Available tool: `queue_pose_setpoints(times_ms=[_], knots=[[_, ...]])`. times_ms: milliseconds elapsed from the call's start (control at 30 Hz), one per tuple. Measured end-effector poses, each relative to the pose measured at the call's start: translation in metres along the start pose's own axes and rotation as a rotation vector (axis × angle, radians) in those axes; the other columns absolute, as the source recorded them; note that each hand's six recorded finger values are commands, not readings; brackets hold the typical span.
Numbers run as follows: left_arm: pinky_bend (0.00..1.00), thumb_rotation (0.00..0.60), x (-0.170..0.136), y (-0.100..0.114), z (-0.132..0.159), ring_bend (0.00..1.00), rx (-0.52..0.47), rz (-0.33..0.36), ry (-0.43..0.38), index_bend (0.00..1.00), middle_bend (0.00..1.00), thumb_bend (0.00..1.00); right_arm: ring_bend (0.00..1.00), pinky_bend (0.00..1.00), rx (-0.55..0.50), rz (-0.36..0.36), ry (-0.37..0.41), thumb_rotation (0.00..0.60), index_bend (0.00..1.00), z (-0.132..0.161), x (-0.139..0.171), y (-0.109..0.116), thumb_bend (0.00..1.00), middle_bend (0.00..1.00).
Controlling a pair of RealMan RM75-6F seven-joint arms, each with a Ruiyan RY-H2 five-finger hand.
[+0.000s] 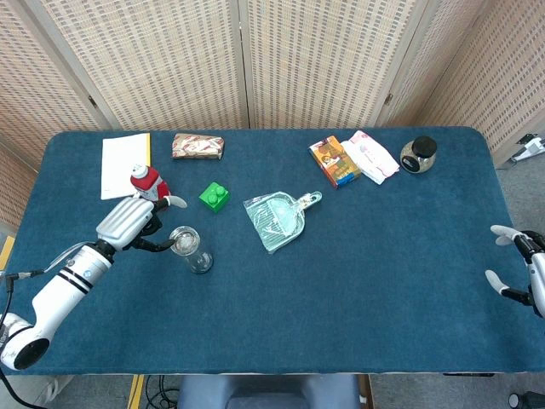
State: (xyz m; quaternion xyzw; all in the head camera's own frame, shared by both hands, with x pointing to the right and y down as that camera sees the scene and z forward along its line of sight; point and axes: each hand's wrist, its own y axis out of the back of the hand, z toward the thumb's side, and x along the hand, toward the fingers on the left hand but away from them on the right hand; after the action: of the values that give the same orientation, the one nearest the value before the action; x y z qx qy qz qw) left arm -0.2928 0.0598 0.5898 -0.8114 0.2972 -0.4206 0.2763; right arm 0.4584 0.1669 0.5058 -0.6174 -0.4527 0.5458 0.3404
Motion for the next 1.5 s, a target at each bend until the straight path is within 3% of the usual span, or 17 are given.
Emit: queue_pose_setpoints(times_ms=[333, 700, 1033, 1500], knots=[[1.00, 0.600, -0.001, 0.005, -0.002, 0.98, -0.014, 0.032, 0.010, 0.23, 0.99, 0.27, 0.24, 0.33, 0.002, -0.009, -0.003, 0.600, 0.26, -0.001, -0.001, 0.003, 0.22, 0.37], [1.00, 0.600, -0.007, 0.010, -0.016, 0.85, 0.023, 0.088, 0.078, 0.23, 0.86, 0.28, 0.24, 0.33, 0.015, -0.040, -0.030, 0.600, 0.26, -0.004, -0.006, 0.012, 0.22, 0.37], [1.00, 0.600, -0.018, 0.015, -0.030, 0.74, 0.041, 0.134, 0.148, 0.37, 0.77, 0.39, 0.24, 0.33, 0.014, -0.069, -0.055, 0.600, 0.26, -0.007, -0.011, 0.020, 0.22, 0.37], [1.00, 0.600, -0.038, 0.005, -0.047, 0.79, 0.049, 0.146, 0.222, 0.38, 0.80, 0.47, 0.24, 0.33, 0.011, -0.086, -0.076, 0.600, 0.26, -0.012, -0.015, 0.028, 0.25, 0.37]])
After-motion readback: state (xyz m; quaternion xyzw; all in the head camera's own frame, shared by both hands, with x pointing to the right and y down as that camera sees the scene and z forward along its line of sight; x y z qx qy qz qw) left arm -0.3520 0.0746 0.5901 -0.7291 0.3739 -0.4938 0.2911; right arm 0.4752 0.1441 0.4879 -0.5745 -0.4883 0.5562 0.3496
